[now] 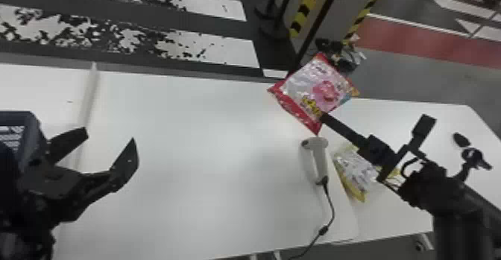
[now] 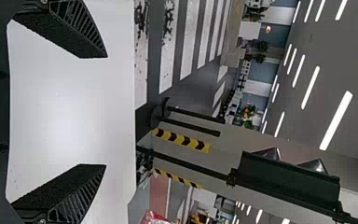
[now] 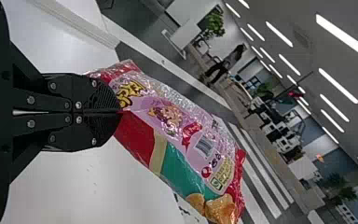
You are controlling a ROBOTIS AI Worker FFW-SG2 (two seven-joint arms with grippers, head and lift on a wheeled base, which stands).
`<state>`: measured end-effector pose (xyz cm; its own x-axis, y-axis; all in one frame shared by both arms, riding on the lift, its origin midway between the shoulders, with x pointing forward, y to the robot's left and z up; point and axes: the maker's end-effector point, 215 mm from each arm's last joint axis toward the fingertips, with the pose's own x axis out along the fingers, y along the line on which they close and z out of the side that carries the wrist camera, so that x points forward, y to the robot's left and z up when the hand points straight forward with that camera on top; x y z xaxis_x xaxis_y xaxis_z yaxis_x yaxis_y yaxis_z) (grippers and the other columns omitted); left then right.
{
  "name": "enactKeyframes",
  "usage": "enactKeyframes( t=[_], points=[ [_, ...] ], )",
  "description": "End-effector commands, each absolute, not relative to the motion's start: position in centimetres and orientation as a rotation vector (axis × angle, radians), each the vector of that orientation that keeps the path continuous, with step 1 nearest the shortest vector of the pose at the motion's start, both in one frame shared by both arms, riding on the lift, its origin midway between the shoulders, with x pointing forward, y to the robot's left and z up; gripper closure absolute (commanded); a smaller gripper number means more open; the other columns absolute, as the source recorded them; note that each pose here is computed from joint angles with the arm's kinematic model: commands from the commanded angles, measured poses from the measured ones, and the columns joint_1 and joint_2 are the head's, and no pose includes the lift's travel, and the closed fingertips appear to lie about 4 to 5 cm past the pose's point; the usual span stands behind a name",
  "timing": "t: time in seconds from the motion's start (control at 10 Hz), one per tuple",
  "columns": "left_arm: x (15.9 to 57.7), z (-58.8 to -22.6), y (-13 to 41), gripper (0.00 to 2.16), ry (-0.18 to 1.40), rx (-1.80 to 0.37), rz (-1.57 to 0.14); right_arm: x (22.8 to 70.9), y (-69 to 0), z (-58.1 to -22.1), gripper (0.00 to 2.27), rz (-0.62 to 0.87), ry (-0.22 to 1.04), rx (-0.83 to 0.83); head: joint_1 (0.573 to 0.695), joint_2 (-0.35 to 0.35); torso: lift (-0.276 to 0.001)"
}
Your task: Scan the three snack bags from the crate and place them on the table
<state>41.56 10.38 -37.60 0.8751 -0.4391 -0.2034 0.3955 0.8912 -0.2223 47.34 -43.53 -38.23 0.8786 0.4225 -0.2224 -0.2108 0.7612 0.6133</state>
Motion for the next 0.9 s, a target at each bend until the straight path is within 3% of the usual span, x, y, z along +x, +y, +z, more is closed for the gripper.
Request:
enactKeyframes(
  t=[0.0, 0.4, 0.8],
  points=[
    [41.5, -37.7, 10.3, 0.03, 0.255, -0.176, -0.44, 48.6, -48.4, -37.3, 2.24, 0.259, 0.313, 0.647, 0.695, -0.35, -0.062],
    [41.4, -37.7, 10.1, 0.03, 0.256, -0.173, -0.449, 50.5, -58.8, -39.2, 2.24, -0.013, 0.272, 0.645, 0.695, -0.35, -0.062],
    [41.4, -37.6, 10.1, 0.03, 0.252, -0.17, -0.453, 49.5, -63.0, -46.0, 2.24, -0.274, 0.401, 0.588, 0.695, -0.35, -0.062]
  ],
)
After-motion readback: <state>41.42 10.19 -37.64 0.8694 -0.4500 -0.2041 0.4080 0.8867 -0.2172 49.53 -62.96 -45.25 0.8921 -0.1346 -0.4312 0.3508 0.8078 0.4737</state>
